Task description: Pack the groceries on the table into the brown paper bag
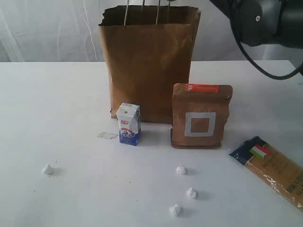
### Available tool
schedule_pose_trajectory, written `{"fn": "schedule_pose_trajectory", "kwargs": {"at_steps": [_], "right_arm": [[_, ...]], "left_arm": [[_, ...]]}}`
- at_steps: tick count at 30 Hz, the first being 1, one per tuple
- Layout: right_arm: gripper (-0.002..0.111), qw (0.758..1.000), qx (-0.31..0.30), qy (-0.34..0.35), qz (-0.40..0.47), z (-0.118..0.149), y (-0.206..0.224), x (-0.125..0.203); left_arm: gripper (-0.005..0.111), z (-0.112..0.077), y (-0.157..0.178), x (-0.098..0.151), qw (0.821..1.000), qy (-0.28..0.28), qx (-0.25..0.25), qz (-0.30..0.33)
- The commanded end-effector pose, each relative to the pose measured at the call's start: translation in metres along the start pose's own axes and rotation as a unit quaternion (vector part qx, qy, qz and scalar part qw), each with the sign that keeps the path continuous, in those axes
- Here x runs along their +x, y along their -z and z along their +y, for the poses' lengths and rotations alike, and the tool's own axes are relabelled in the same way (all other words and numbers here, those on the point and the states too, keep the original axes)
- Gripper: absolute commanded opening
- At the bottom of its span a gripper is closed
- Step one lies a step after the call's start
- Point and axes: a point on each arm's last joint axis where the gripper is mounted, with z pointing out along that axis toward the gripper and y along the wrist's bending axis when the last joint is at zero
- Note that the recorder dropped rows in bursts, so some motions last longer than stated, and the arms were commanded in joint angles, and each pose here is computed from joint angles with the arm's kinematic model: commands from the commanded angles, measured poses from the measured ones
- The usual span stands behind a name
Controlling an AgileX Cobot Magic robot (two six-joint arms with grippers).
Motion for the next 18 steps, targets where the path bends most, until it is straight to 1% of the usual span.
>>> {"fn": "schedule_pose_trajectory", "kwargs": {"at_steps": [1,4,6,8,9,11,12,13,15,17,18], "right_arm": [[0.0,0.999,0.023,0.001,-0.044,-0.004,-0.003,-0.001],[0.0,0.997,0.05,0.024,-0.055,-0.005,-0.01,0.013],[0.0,0.994,0.076,0.013,-0.076,-0.007,-0.013,0.022],[0.0,0.991,0.09,-0.004,-0.1,-0.007,-0.015,0.029],[0.0,0.99,0.09,-0.028,-0.104,-0.006,-0.017,0.036],[0.0,0.99,0.087,-0.052,-0.098,-0.004,-0.02,0.045],[0.0,0.99,0.085,-0.053,-0.096,-0.004,-0.021,0.046],[0.0,0.989,0.08,-0.08,-0.097,-0.002,-0.021,0.048],[0.0,0.977,0.054,-0.178,-0.109,0.001,-0.021,0.047],[0.0,0.97,0.027,-0.213,-0.118,0.004,-0.021,0.042],[0.0,0.97,0.017,-0.21,-0.119,0.005,-0.02,0.04]], "left_arm": [[0.0,0.0,0.0,0.0,1.0,0.001,0.003,-0.004],[0.0,0.0,0.0,0.0,1.0,0.001,0.003,-0.004],[0.0,0.0,0.0,0.0,1.0,0.001,0.003,-0.004],[0.0,0.0,0.0,0.0,1.0,0.001,0.003,-0.004],[0.0,0.0,0.0,0.0,1.0,0.001,0.003,-0.004],[0.0,0.0,0.0,0.0,1.0,0.001,0.003,-0.004],[0.0,0.0,0.0,0.0,1.0,0.001,0.003,-0.004],[0.0,0.0,0.0,0.0,1.0,0.001,0.003,-0.004],[0.0,0.0,0.0,0.0,1.0,0.001,0.003,-0.004],[0.0,0.0,0.0,0.0,1.0,0.001,0.003,-0.004],[0.0,0.0,0.0,0.0,1.0,0.001,0.003,-0.004]]}}
